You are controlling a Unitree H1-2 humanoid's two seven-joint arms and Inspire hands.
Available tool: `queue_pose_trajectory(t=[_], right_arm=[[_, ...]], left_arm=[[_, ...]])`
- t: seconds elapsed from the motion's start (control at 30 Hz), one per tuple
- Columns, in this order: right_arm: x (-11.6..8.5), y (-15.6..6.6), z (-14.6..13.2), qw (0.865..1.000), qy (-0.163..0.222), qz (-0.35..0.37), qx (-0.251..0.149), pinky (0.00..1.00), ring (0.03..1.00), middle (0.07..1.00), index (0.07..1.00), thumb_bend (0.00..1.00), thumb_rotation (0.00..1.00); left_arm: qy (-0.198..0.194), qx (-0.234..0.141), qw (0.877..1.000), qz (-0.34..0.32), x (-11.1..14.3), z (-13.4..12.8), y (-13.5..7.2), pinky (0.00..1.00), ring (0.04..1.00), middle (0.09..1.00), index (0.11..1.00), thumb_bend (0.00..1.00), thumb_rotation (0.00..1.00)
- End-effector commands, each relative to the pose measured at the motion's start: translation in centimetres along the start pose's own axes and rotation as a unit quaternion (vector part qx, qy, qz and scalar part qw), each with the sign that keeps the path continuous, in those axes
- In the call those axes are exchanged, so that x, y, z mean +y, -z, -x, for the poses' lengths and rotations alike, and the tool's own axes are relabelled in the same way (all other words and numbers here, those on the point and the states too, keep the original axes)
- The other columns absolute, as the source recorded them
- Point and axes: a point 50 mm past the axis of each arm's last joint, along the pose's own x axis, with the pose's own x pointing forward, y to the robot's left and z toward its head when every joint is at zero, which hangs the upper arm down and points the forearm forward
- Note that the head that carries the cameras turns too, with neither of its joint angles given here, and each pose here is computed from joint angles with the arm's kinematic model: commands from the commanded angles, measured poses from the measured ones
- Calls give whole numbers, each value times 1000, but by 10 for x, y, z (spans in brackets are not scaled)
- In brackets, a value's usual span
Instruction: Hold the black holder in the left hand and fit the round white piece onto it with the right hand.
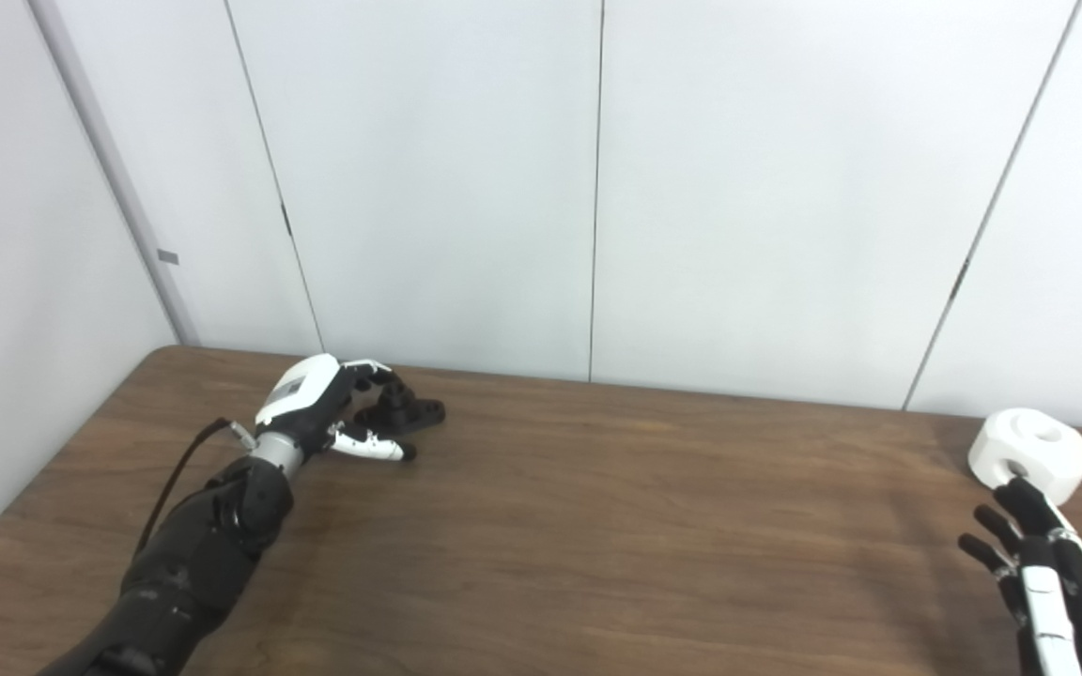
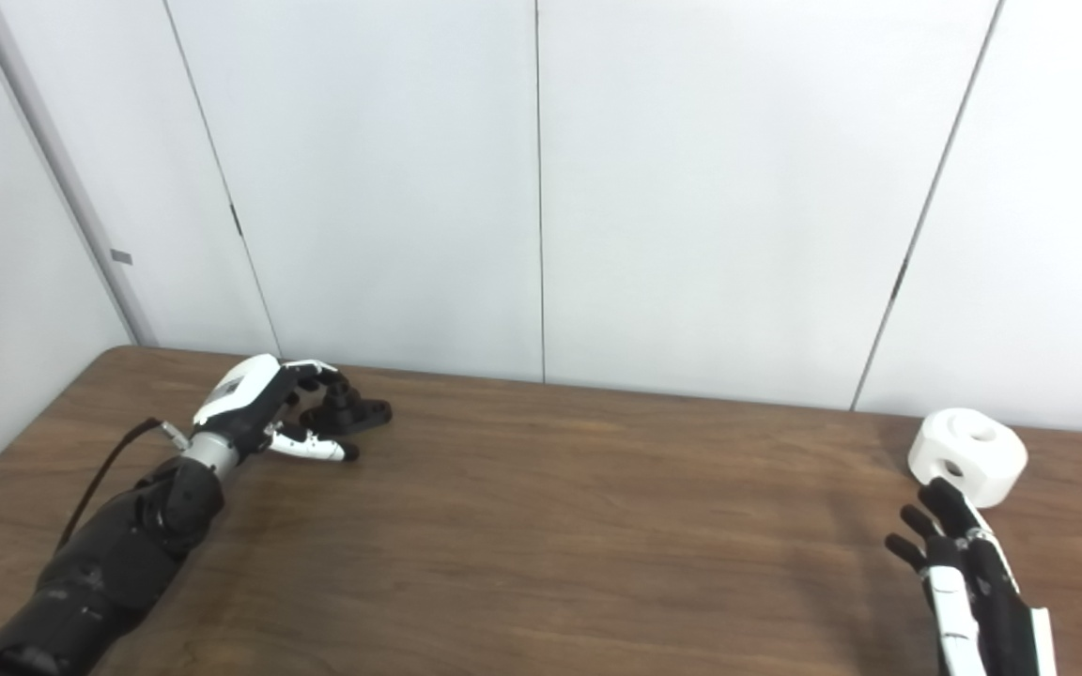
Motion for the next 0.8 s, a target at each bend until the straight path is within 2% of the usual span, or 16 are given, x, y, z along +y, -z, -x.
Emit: queue_pose_trajectory(t=[0.0, 0.17, 0.2, 0.23, 0.3, 0.53, 0.77], right_arm=[[5, -17, -6, 999, -2, -10, -41, 721, 824, 848, 817, 485, 691], [8, -31, -2, 998, 2, -20, -55, 693, 815, 833, 800, 489, 644], [8, -34, -1, 998, 2, -18, -58, 693, 818, 836, 805, 484, 649], [9, -36, -1, 998, 0, -16, -61, 694, 818, 837, 807, 482, 652], [9, -40, 0, 998, -1, -13, -68, 704, 821, 838, 809, 480, 657], [10, -51, 1, 997, 0, -13, -81, 724, 822, 834, 802, 470, 656], [10, -54, 1, 996, -2, -11, -84, 723, 819, 834, 802, 459, 642]], left_arm=[[-20, -29, 999, -17, 24, -13, -11, 761, 822, 793, 716, 964, 232], [-35, -54, 998, -22, 23, -13, -11, 736, 782, 721, 626, 816, 131], [-39, -58, 997, -22, 23, -13, -11, 731, 771, 701, 559, 686, 85], [-43, -62, 997, -22, 23, -13, -11, 729, 766, 692, 524, 604, 72], [-50, -69, 996, -23, 23, -14, -12, 724, 754, 677, 495, 539, 60], [-57, -87, 994, -16, 25, -14, -15, 711, 735, 653, 484, 517, 48], [-50, -86, 995, -26, 23, -13, -17, 703, 731, 652, 484, 516, 50]])
